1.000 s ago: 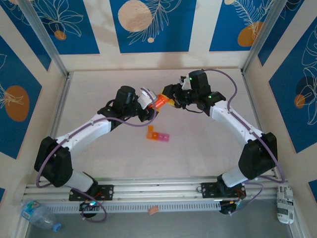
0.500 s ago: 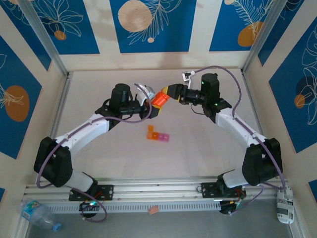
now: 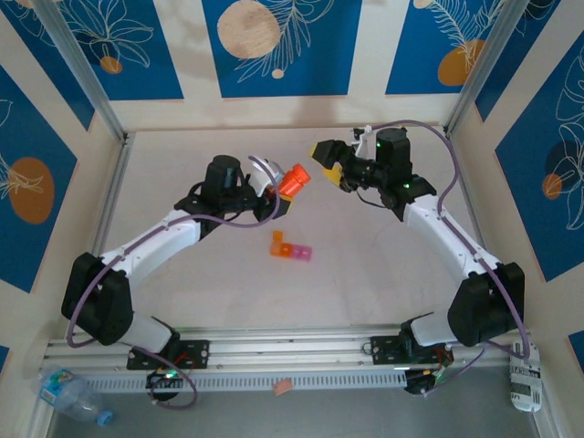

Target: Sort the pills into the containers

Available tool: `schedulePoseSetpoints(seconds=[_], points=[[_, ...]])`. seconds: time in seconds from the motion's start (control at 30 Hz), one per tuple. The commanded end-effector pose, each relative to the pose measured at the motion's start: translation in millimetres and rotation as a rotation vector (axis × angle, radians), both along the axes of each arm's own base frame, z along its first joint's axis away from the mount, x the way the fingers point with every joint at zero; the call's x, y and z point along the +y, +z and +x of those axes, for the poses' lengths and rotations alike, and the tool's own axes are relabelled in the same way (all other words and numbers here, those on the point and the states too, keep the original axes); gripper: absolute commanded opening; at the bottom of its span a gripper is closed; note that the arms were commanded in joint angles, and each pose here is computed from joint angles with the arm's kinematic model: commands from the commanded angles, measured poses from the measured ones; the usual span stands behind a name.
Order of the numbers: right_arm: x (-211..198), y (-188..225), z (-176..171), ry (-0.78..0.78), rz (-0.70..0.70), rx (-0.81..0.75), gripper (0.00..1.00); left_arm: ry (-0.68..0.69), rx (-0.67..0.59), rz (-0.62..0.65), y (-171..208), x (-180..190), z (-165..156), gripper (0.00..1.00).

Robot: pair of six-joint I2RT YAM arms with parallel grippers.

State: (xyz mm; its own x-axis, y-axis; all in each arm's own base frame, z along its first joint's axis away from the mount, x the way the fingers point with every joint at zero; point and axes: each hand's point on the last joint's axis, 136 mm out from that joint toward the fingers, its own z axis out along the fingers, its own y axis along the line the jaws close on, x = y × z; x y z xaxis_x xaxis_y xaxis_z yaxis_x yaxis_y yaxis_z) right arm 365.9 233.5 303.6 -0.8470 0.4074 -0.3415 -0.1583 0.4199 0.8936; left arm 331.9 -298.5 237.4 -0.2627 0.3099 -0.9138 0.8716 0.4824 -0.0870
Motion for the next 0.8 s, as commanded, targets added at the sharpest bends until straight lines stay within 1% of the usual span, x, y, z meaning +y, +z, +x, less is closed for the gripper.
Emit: schedulePoseSetpoints(seconds=[0.0,0.3,0.4,0.5,0.57,0.63,0.67,0.77], points=[[11,-4,-2,0.000,-0.011,0.070,0.93,-0.004,-0.072,0.019,16,0,0,0.00],[34,-20,-8,0.039,-0.048,0.117,0.92,-0.009,-0.080,0.030,14,-4,-2,0.00],[38,-22,-10,0.052,-0.050,0.122,0.89,-0.013,-0.081,0.030,14,-5,-2,0.00],[43,-22,-13,0.073,-0.045,0.122,0.79,-0.011,-0.080,0.030,14,-5,-2,0.00],[45,-21,-14,0.079,-0.044,0.116,0.71,-0.013,-0.082,0.030,14,-6,-3,0.00],[46,-21,-14,0.081,-0.044,0.116,0.64,-0.013,-0.082,0.029,14,-6,-3,0.00],[46,-21,-14,0.083,-0.045,0.113,0.58,-0.014,-0.082,0.029,14,-6,-3,0.00],[45,-20,-13,0.082,-0.052,0.101,0.44,-0.013,-0.081,0.027,14,-7,-3,0.00]])
